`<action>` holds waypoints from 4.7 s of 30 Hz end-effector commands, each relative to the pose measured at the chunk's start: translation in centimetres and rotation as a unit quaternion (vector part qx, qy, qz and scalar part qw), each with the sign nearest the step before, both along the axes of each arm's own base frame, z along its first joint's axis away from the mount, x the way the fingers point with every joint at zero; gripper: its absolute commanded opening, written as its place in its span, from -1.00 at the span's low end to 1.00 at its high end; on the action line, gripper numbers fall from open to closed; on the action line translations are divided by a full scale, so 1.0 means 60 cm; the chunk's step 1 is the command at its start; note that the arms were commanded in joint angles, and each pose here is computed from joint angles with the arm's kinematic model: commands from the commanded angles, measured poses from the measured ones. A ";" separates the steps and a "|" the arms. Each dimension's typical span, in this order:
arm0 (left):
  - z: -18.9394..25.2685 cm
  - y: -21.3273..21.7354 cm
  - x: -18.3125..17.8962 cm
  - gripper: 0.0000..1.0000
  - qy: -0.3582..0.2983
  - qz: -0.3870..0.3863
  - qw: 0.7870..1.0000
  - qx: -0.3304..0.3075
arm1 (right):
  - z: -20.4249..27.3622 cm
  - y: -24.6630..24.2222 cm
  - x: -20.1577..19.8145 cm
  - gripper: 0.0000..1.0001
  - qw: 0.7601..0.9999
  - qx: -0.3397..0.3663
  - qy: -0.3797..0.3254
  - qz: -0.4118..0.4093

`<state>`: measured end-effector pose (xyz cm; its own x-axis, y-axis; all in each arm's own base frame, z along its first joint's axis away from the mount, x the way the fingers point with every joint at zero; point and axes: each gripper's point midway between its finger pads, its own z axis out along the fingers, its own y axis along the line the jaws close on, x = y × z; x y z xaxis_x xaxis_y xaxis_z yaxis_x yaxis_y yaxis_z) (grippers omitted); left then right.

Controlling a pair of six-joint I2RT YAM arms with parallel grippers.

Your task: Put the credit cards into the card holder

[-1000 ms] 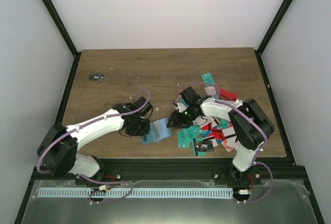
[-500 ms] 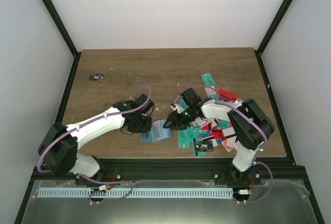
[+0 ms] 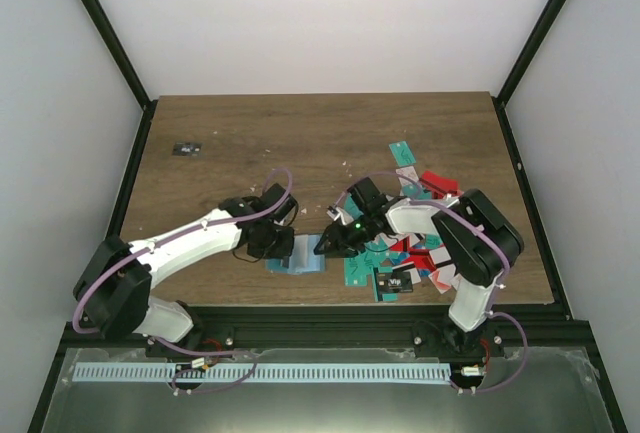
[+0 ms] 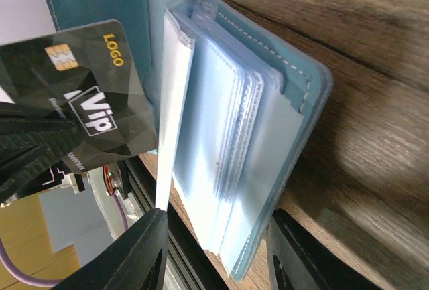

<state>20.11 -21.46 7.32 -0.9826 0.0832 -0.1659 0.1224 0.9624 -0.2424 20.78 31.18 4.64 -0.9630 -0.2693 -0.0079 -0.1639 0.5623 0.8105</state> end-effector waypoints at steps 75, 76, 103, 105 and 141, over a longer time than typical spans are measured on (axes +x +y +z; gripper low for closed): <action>0.070 -0.090 0.010 -0.92 -0.005 -0.052 0.992 -0.112 | 0.041 0.033 0.002 -0.99 1.000 -0.009 -0.007 -0.027; 0.063 -0.088 0.010 -0.92 -0.004 -0.052 0.993 -0.106 | 0.041 0.033 0.001 -0.99 1.000 -0.009 -0.007 -0.027; -0.004 -0.041 0.010 -0.92 -0.019 -0.033 0.996 -0.083 | -0.029 -0.011 -0.012 -0.28 0.995 -0.090 -0.034 0.004; -0.001 -0.043 0.010 -0.92 -0.019 -0.027 0.995 -0.095 | -0.024 -0.014 -0.011 -0.21 0.995 -0.095 -0.041 0.008; -0.025 -0.052 0.008 -0.92 0.003 -0.007 0.984 -0.176 | -0.058 -0.040 -0.031 -0.71 0.992 -0.120 -0.021 -0.012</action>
